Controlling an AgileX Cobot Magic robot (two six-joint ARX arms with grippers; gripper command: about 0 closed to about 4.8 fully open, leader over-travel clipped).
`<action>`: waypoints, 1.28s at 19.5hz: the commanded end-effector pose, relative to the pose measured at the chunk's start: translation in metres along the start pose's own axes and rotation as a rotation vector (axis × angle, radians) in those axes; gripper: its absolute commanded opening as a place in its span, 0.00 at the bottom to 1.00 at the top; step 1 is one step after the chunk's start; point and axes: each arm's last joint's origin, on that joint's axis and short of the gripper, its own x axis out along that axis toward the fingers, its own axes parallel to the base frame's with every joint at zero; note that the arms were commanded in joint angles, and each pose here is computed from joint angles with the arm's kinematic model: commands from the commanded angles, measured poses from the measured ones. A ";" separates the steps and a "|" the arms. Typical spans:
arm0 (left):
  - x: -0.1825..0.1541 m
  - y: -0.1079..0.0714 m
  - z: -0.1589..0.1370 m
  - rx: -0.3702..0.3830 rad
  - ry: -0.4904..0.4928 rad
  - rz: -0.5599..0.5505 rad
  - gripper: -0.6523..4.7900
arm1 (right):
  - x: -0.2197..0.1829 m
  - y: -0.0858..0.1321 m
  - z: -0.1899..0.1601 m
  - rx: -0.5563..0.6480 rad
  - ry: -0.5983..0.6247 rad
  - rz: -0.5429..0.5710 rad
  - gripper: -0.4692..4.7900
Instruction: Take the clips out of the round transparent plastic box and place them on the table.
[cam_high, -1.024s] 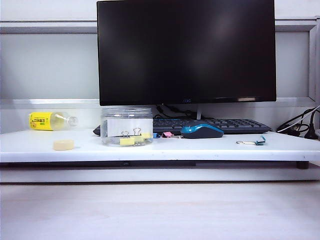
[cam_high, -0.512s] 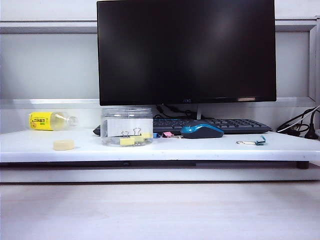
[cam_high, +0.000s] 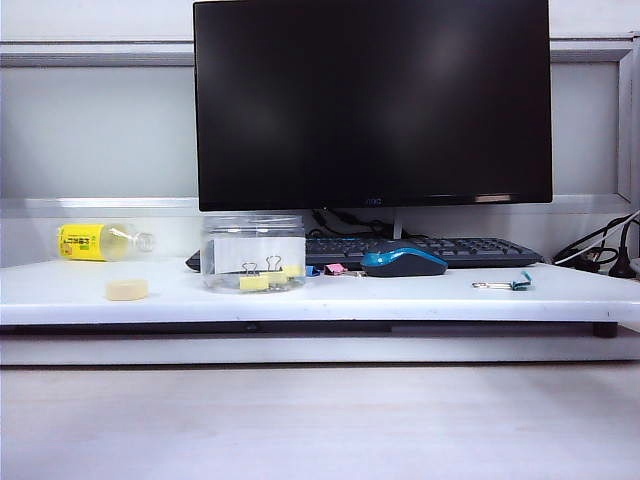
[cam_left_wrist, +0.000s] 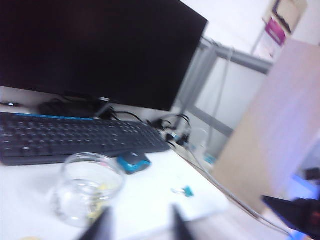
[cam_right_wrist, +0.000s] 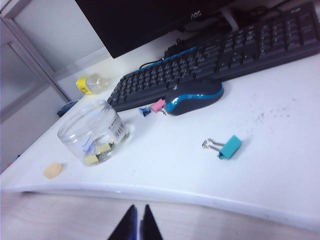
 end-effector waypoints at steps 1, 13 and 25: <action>0.000 -0.015 0.025 0.045 0.068 0.007 0.40 | 0.000 0.000 -0.001 0.006 0.013 0.002 0.13; 0.136 0.026 0.057 0.059 0.728 -0.030 0.41 | 0.000 -0.004 -0.009 0.037 0.092 -0.038 0.13; 0.258 -0.013 0.021 0.737 1.013 0.121 0.52 | -0.001 -0.005 -0.010 0.012 0.098 -0.041 0.13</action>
